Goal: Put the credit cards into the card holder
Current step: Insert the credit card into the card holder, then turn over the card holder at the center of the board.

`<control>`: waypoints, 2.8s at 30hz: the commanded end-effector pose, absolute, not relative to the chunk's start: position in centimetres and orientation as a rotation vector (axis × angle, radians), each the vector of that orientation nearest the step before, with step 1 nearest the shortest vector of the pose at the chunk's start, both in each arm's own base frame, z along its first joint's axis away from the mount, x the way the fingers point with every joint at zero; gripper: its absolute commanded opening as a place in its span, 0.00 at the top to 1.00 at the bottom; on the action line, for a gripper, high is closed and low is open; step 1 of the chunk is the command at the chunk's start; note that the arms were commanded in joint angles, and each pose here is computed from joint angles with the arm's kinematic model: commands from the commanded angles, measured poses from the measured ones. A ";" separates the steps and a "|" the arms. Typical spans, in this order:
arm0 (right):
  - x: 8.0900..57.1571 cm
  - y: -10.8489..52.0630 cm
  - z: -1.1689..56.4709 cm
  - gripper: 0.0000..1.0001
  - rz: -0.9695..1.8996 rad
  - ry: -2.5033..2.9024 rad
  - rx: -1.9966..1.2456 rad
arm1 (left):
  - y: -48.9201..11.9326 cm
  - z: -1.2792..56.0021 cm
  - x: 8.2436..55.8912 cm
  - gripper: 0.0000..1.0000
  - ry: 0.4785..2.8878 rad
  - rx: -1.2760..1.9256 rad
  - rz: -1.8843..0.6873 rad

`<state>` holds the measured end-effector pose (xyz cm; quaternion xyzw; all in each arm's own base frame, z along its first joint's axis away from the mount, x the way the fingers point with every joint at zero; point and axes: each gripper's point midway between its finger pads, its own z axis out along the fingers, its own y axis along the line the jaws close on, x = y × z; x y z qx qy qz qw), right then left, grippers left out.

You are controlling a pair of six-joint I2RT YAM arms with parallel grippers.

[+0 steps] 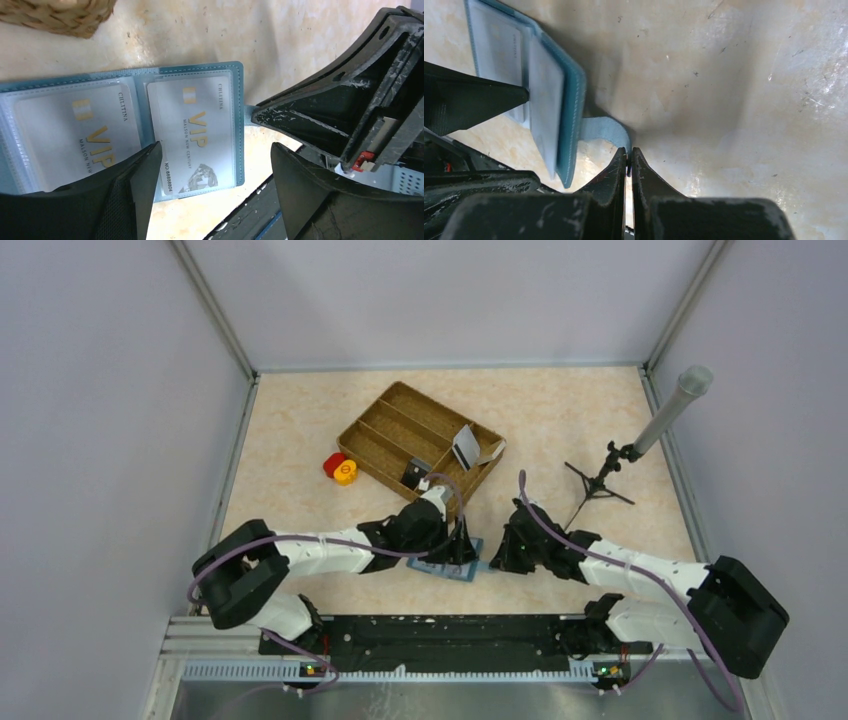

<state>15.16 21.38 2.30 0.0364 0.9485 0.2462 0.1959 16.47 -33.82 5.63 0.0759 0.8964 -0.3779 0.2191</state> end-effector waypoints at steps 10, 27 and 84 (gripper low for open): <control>16.0 22.0 5.3 1.00 0.800 2.520 0.132 | -32.5 5.8 18.0 0.13 2.502 0.334 -0.510; 15.8 22.0 5.0 1.00 0.808 2.527 0.131 | -32.2 4.9 18.1 0.13 2.520 0.331 -0.365; 15.7 21.6 4.2 1.00 0.782 2.542 0.142 | -27.4 6.8 19.3 0.09 2.457 0.303 0.027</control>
